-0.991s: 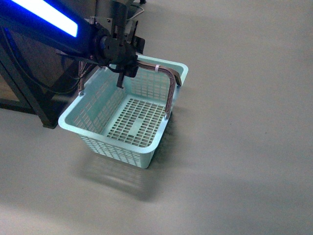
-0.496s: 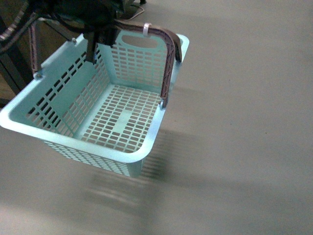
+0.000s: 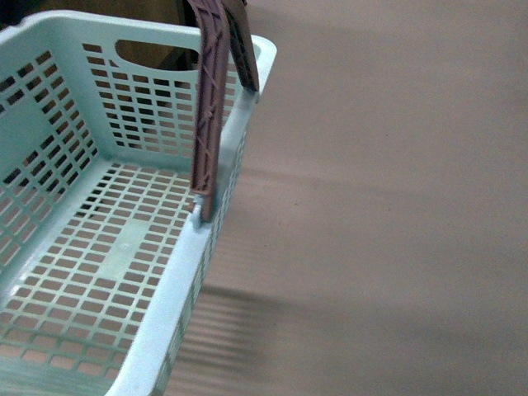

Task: Pick mango and avocado into basket

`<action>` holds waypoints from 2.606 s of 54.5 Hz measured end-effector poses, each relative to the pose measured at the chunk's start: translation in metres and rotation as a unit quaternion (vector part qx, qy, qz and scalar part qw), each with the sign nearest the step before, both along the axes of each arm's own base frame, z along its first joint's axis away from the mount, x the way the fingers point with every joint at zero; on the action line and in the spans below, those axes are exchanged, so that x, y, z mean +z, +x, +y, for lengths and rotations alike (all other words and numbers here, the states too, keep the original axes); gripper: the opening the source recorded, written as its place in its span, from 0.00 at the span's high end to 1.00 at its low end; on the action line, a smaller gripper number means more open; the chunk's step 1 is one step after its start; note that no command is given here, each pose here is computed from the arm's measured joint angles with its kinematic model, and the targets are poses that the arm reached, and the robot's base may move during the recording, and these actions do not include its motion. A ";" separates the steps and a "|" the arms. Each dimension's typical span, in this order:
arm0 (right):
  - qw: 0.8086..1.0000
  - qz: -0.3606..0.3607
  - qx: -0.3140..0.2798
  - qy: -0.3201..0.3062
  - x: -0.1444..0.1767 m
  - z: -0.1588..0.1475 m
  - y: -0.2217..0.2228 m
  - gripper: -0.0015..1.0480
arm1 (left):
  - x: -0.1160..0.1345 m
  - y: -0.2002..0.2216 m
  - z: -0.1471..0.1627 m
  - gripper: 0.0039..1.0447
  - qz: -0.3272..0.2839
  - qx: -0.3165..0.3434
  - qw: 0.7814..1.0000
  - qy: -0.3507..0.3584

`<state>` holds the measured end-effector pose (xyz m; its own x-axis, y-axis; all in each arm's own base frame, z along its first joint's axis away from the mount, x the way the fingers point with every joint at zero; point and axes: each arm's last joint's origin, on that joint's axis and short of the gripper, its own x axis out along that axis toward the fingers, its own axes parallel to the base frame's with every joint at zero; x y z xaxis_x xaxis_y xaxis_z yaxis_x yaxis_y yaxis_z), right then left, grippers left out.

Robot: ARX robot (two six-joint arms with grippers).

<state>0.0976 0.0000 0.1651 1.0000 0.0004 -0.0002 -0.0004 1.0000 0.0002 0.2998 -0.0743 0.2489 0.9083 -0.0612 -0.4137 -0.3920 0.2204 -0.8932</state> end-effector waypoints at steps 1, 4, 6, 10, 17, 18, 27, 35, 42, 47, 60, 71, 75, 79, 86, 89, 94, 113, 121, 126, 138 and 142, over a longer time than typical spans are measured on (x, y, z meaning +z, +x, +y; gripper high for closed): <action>1.000 0.000 0.000 0.000 0.000 0.000 0.000 0.07 | 0.001 -0.001 0.000 0.68 -0.001 0.000 1.000 0.000; 1.000 0.000 0.000 0.000 0.000 0.000 0.000 0.07 | 0.009 -0.013 0.003 0.68 -0.011 0.004 1.000 -0.002; 1.000 0.000 0.000 0.000 0.000 0.000 0.000 0.07 | 0.013 -0.019 0.004 0.68 -0.015 0.005 1.000 -0.003; 1.000 0.000 0.000 0.000 0.000 0.000 0.000 0.07 | 0.018 -0.025 0.005 0.68 -0.024 0.004 1.000 -0.004; 1.000 0.000 0.000 0.000 0.000 0.000 0.000 0.07 | 0.019 -0.026 0.004 0.68 -0.025 0.002 1.000 -0.006; 1.000 0.000 0.000 0.000 0.000 0.000 0.000 0.07 | 0.019 -0.026 0.004 0.68 -0.025 0.002 1.000 -0.006; 1.000 0.000 0.000 0.000 0.000 0.000 0.000 0.07 | 0.019 -0.026 0.004 0.68 -0.025 0.002 1.000 -0.005; 1.000 0.000 0.000 0.000 0.000 0.000 0.000 0.07 | 0.015 -0.027 0.004 0.68 -0.017 0.002 1.000 -0.004; 1.000 0.000 0.000 0.000 0.000 0.000 0.000 0.07 | 0.014 -0.027 0.004 0.68 -0.016 0.002 1.000 -0.003; 1.000 0.000 0.000 0.000 0.000 0.000 0.000 0.07 | 0.014 -0.027 0.004 0.68 -0.016 0.002 1.000 -0.003; 1.000 0.000 0.000 0.000 0.000 0.000 0.000 0.07 | 0.014 -0.027 0.004 0.68 -0.016 0.002 1.000 -0.003; 1.000 0.000 0.000 0.000 0.000 0.000 0.000 0.07 | 0.014 -0.027 0.004 0.68 -0.016 0.002 1.000 -0.003; 1.000 0.000 0.000 0.000 0.000 0.000 0.000 0.07 | 0.014 -0.027 0.004 0.68 -0.016 0.002 1.000 -0.003; 1.000 0.000 0.000 0.000 0.000 0.000 0.000 0.07 | 0.014 -0.027 0.004 0.68 -0.016 0.002 1.000 -0.003; 1.000 0.000 0.000 0.000 0.000 0.000 0.000 0.07 | 0.014 -0.027 0.004 0.68 -0.016 0.002 1.000 -0.003; 1.000 0.000 0.000 0.000 0.000 0.000 0.000 0.07 | 0.014 -0.027 0.004 0.68 -0.016 0.002 1.000 -0.003; 1.000 0.000 0.000 0.000 0.000 0.000 0.000 0.07 | 0.014 -0.027 0.004 0.68 -0.016 0.002 1.000 -0.003; 1.000 0.000 0.000 0.000 0.000 0.000 0.000 0.07 | 0.014 -0.027 0.004 0.68 -0.016 0.002 1.000 -0.003; 1.000 0.000 0.000 0.000 0.000 0.000 0.000 0.07 | 0.014 -0.027 0.004 0.68 -0.016 0.002 1.000 -0.003; 1.000 0.000 0.000 0.000 0.000 0.000 0.000 0.07 | 0.014 -0.027 0.004 0.68 -0.016 0.002 1.000 -0.003; 1.000 0.000 0.000 0.000 0.000 0.000 0.000 0.07 | 0.014 -0.027 0.004 0.68 -0.016 0.002 1.000 -0.003; 1.000 0.000 0.000 0.000 0.000 0.000 0.000 0.07 | 0.014 -0.027 0.004 0.68 -0.016 0.002 1.000 -0.003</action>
